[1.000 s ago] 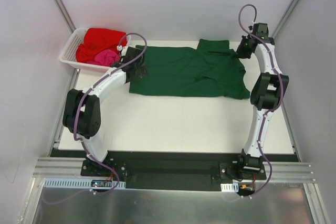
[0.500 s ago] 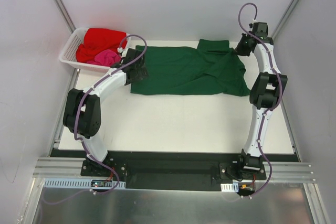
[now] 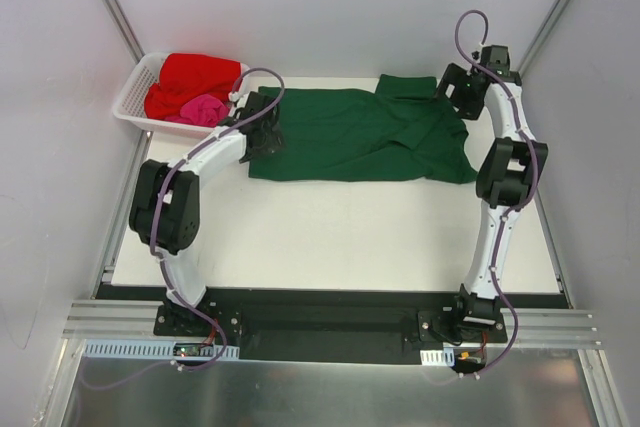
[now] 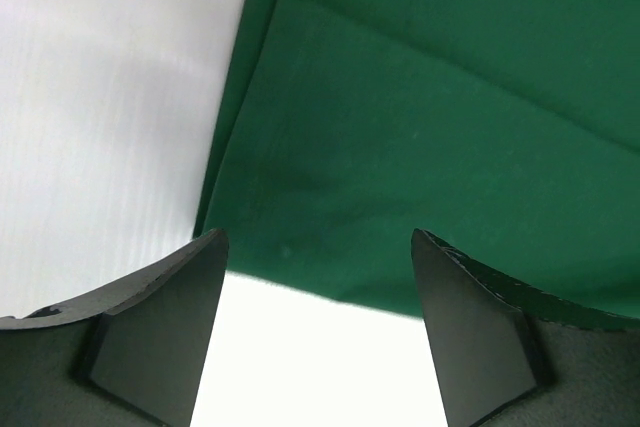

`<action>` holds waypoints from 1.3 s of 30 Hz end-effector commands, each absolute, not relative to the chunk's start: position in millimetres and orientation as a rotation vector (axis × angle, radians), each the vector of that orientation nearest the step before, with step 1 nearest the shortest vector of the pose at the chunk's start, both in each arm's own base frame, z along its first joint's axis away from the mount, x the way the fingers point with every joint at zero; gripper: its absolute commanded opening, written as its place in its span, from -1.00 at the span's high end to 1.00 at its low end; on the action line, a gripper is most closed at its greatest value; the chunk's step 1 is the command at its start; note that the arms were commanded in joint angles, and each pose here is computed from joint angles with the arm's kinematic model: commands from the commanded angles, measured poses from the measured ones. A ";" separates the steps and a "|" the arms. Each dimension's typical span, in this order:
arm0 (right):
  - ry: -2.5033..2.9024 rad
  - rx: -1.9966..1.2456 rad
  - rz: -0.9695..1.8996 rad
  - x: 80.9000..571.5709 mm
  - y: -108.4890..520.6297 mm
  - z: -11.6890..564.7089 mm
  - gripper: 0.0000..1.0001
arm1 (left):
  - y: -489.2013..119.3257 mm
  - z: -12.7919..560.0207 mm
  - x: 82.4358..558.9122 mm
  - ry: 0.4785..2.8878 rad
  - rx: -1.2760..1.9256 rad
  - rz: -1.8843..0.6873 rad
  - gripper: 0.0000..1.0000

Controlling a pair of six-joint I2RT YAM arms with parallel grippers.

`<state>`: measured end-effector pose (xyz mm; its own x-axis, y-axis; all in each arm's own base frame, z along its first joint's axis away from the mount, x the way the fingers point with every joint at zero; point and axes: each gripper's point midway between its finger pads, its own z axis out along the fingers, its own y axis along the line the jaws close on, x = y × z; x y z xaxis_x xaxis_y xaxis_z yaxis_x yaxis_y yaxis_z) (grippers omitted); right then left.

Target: Fold and stack the t-shirts

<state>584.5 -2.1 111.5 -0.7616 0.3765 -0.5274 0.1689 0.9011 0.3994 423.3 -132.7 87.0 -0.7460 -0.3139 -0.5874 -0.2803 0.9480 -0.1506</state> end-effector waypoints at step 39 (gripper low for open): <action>2.709 0.612 0.282 405.8 -6.3 55.5 -0.94 | -101.8 39.4 520.0 2.515 -0.169 0.182 -0.07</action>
